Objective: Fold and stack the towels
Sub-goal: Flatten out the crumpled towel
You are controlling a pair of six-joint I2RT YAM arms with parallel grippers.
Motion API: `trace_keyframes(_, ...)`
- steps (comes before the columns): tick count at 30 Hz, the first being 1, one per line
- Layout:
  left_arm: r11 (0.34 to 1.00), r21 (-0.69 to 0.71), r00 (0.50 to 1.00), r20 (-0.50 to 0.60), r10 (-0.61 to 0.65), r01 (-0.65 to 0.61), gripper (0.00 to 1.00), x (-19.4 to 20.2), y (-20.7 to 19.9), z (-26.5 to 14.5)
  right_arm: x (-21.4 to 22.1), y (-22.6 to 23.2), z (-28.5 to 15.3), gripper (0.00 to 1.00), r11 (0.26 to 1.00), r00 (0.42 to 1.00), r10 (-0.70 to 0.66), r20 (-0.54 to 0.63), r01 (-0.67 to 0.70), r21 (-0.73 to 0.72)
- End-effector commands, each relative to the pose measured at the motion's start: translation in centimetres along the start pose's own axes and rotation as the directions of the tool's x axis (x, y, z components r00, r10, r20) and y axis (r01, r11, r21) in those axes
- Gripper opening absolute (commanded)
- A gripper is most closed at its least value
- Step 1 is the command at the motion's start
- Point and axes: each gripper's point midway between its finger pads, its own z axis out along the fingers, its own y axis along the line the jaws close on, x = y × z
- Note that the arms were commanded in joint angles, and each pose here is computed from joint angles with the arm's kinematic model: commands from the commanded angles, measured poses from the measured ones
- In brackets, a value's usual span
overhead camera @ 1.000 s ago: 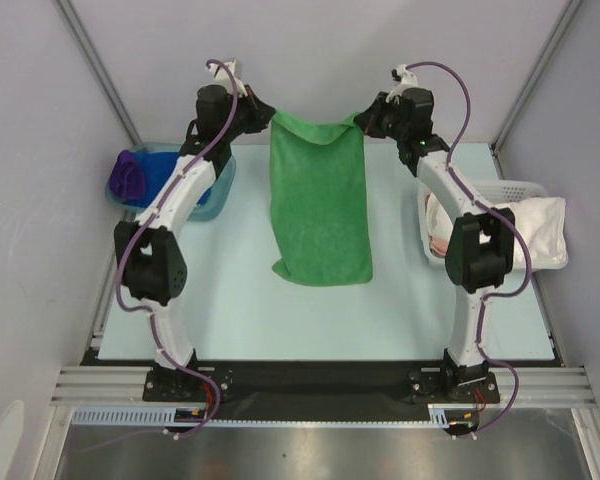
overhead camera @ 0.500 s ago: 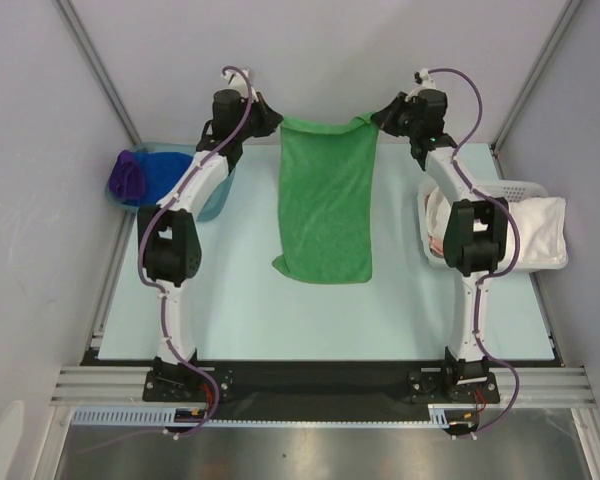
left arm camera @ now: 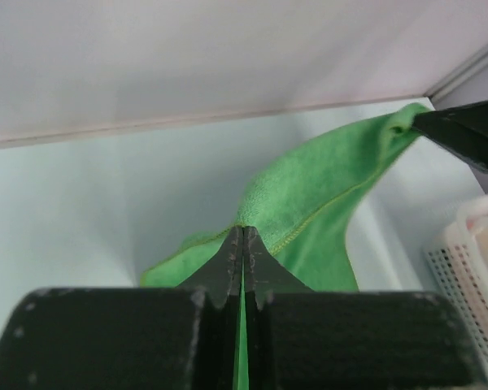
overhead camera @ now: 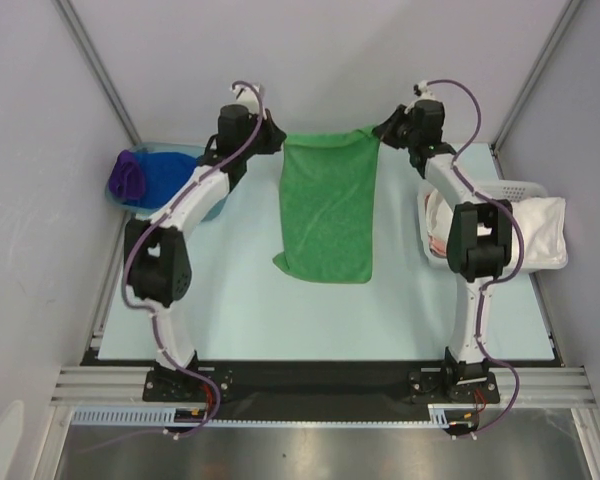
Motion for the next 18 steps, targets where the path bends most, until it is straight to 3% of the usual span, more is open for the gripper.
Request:
trace_keyframes(1,0.993,0.026,0.970,0.222,0.103,-0.111,0.01,-7.7,-5.5,-6.8,-4.9,8.1,-5.8,0.00,0.990,0.988,-0.087,0.130,0.101,-0.098)
trace_keyframes(3,0.992,0.009,0.962,0.246,0.117,-0.123,0.00,-7.8,-6.3,-10.4,-2.5,9.6,-7.6,0.00,0.987,0.989,-0.107,0.100,0.118,-0.111)
trace_keyframes(5,0.990,-0.008,0.949,0.282,0.138,-0.142,0.00,-7.8,-7.6,-14.8,-3.6,13.5,-12.0,0.00,0.975,0.978,-0.152,0.142,0.172,-0.139)
trace_keyframes(6,0.989,-0.025,0.945,0.293,0.148,-0.147,0.00,-7.6,-7.9,-16.2,-0.9,14.1,-13.2,0.00,0.975,0.979,-0.172,0.107,0.185,-0.124)
trace_keyframes(8,0.986,-0.039,0.945,0.283,0.167,-0.163,0.00,-5.8,-8.9,-19.3,-1.6,17.8,-18.5,0.00,0.955,0.960,-0.216,0.178,0.245,-0.166)
trace_keyframes(9,0.986,-0.020,0.924,0.346,0.163,-0.166,0.00,-7.2,-10.2,-23.0,-1.1,18.3,-20.0,0.00,0.955,0.956,-0.228,0.184,0.257,-0.149)
trace_keyframes(10,0.984,0.006,0.922,0.352,0.163,-0.176,0.00,-6.6,-11.5,-24.6,1.5,19.8,-21.3,0.00,0.941,0.953,-0.258,0.160,0.286,-0.181)
trace_keyframes(11,0.984,-0.008,0.931,0.322,0.173,-0.180,0.00,-4.9,-11.1,-25.6,0.8,21.5,-24.8,0.00,0.931,0.944,-0.262,0.202,0.302,-0.204)
trace_keyframes(12,0.983,0.035,0.913,0.378,0.155,-0.182,0.00,-5.6,-12.4,-29.0,2.8,22.6,-26.2,0.00,0.922,0.938,-0.296,0.183,0.330,-0.204)
trace_keyframes(18,0.975,0.155,0.873,0.482,0.067,-0.160,0.00,-6.8,-13.8,-39.0,2.1,28.5,-37.5,0.00,0.884,0.904,-0.280,0.325,0.375,-0.281)
